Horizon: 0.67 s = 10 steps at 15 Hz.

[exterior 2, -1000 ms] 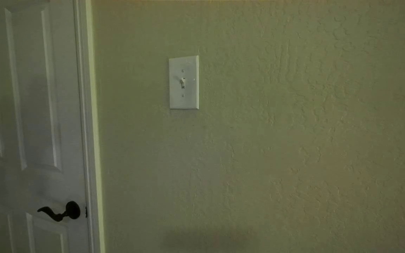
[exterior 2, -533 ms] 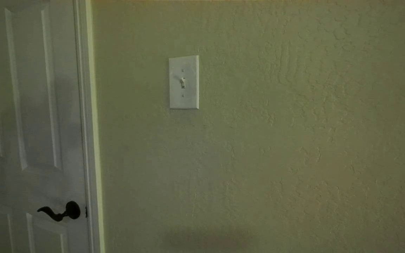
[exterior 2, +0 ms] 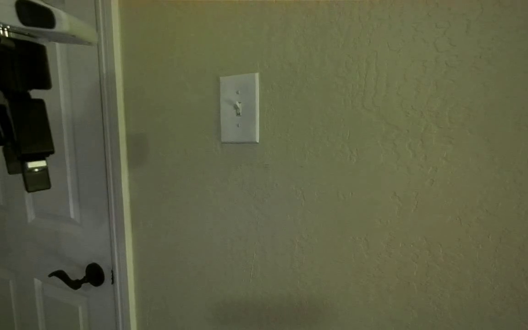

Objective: Switch off the light

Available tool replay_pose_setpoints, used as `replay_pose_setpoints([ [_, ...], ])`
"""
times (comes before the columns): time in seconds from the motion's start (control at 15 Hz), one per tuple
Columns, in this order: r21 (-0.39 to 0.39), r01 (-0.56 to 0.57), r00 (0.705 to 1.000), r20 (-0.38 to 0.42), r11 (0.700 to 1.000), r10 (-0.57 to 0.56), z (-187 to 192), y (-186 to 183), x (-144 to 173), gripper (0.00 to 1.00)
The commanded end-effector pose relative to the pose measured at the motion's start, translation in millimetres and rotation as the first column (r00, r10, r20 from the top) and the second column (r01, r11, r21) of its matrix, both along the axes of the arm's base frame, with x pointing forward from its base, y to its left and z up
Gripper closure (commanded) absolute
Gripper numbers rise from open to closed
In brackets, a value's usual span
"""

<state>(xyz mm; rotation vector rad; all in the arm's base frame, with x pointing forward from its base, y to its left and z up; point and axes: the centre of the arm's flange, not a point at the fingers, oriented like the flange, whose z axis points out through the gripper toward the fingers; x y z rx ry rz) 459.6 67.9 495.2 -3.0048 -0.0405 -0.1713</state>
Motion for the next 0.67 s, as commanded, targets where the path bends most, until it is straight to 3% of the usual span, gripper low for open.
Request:
replay_pose_setpoints([
  [0.0,0.000,0.003,1.000,0.003,1.000,-0.003,1.5,-1.2,3.4,0.00],
  [0.27,0.000,0.004,1.000,0.004,1.000,-0.004,2.4,-1.2,5.9,0.00],
  [0.6,-0.073,0.040,0.998,0.041,0.997,-0.037,1.4,-33.0,33.3,0.00],
])
